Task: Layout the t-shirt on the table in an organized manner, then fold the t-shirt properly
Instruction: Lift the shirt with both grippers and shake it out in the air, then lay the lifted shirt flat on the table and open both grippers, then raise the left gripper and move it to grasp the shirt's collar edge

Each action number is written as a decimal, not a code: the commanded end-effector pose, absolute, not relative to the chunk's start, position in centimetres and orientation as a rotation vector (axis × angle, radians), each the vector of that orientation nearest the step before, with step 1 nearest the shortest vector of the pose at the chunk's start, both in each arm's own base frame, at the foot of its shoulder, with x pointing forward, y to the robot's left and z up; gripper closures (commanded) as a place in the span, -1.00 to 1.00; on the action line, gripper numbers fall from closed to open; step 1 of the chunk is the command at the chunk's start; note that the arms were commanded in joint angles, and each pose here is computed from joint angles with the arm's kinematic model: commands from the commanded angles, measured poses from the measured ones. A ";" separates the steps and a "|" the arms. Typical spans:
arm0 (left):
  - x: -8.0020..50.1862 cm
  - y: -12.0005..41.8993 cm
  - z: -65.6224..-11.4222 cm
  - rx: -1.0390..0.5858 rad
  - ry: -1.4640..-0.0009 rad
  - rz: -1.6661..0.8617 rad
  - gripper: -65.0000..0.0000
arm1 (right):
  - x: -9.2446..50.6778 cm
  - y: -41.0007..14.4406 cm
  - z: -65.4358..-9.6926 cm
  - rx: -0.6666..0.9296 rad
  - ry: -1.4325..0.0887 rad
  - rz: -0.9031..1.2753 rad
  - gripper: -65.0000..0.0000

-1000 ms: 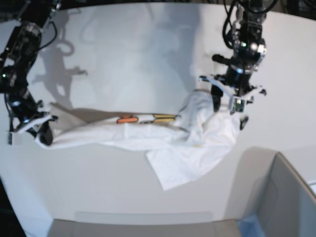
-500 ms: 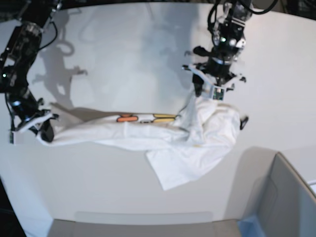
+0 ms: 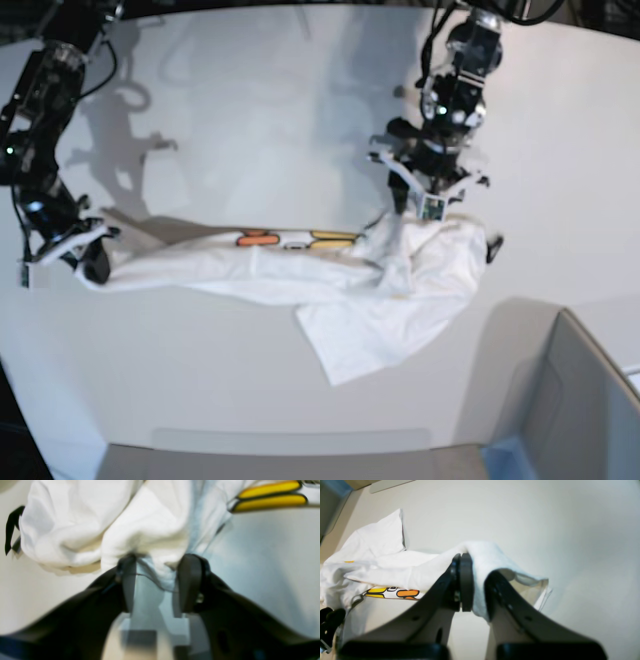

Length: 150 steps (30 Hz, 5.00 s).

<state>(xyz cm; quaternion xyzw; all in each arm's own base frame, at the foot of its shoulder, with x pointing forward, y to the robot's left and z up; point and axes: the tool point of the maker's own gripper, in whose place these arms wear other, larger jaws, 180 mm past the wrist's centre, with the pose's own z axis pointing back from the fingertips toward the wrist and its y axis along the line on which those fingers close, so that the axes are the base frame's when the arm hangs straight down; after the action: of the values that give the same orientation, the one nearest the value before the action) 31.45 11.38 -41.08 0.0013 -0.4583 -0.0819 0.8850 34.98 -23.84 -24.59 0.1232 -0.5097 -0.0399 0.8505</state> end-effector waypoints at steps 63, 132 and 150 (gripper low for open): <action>18.2 32.2 -1.7 0.990 -2.549 0.461 1.00 | 32.8 -18.5 5.0 0.755 -2.225 0.021 1.00; 40.9 13.1 -26.2 -0.037 -1.264 0.101 0.41 | 48.1 -30.8 -27.6 -0.063 -1.276 -0.095 -0.06; 26.9 10.1 -32.3 0.126 -1.078 -0.328 0.41 | 43.8 -29.0 -29.2 -0.036 -1.141 -0.066 -0.06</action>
<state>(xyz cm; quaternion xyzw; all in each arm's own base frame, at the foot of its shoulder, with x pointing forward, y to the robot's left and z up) 26.68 10.73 -33.28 0.0731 -0.4938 -0.1633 0.8510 42.90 -28.67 -31.31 -0.0142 -0.5141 -0.0333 0.8569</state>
